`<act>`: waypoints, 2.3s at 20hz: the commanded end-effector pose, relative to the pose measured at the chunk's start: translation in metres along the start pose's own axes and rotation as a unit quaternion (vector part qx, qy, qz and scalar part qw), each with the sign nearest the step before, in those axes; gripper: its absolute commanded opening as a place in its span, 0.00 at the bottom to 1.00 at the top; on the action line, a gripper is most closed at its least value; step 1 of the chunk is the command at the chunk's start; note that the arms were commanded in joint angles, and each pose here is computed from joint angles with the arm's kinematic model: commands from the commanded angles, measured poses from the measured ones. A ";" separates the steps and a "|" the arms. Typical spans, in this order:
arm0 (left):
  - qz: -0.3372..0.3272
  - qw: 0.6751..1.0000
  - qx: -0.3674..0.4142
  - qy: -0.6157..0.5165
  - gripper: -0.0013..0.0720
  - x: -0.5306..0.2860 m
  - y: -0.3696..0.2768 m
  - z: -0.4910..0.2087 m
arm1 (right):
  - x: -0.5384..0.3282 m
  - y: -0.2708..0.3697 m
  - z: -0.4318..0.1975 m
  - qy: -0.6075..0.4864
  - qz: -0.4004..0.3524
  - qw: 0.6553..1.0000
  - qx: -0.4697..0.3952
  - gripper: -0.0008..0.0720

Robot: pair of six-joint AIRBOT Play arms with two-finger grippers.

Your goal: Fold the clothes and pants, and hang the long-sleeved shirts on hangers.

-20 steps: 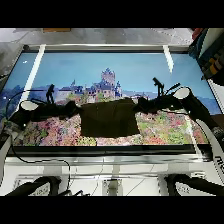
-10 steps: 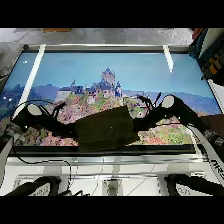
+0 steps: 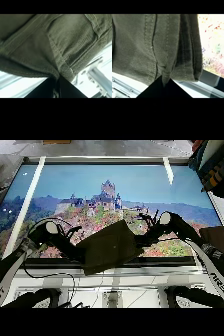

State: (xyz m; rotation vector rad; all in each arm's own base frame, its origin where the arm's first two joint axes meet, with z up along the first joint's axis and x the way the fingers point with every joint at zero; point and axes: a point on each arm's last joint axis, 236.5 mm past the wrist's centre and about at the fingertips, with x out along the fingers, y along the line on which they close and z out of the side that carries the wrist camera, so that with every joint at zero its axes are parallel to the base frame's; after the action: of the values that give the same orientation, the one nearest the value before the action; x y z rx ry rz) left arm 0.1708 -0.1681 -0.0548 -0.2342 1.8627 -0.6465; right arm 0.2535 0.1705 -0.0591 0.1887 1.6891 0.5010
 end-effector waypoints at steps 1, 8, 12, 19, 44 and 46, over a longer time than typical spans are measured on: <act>0.008 0.999 0.019 0.041 0.08 0.013 -0.012 -0.017 | 0.001 -0.005 -0.007 0.015 -0.011 1.000 -0.005 0.07; 0.007 0.995 0.049 0.086 1.00 0.015 -0.020 -0.038 | -0.007 -0.020 0.012 -0.017 -0.050 0.996 -0.073 0.77; 0.014 0.992 0.079 0.095 0.89 0.009 -0.018 -0.040 | -0.076 -0.057 0.088 -0.146 -0.174 0.966 -0.122 0.57; 0.076 0.993 0.087 -0.035 0.81 -0.083 -0.015 0.008 | -0.179 -0.133 0.140 -0.300 -0.217 0.927 -0.054 0.03; 0.097 0.968 0.106 -0.204 0.81 -0.153 -0.028 0.053 | 0.055 -0.028 0.065 -0.013 0.132 0.991 -0.024 0.84; 0.097 0.968 0.106 -0.204 0.81 -0.153 -0.028 0.053 | 0.061 -0.016 0.057 0.004 0.131 0.990 -0.043 0.84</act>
State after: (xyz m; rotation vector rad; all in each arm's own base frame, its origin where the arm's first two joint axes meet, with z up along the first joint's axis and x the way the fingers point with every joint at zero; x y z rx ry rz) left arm 0.2732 -0.1400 0.0694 -0.0375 1.3917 -0.6055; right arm 0.3072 0.1876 -0.1135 0.4605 1.6431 0.7678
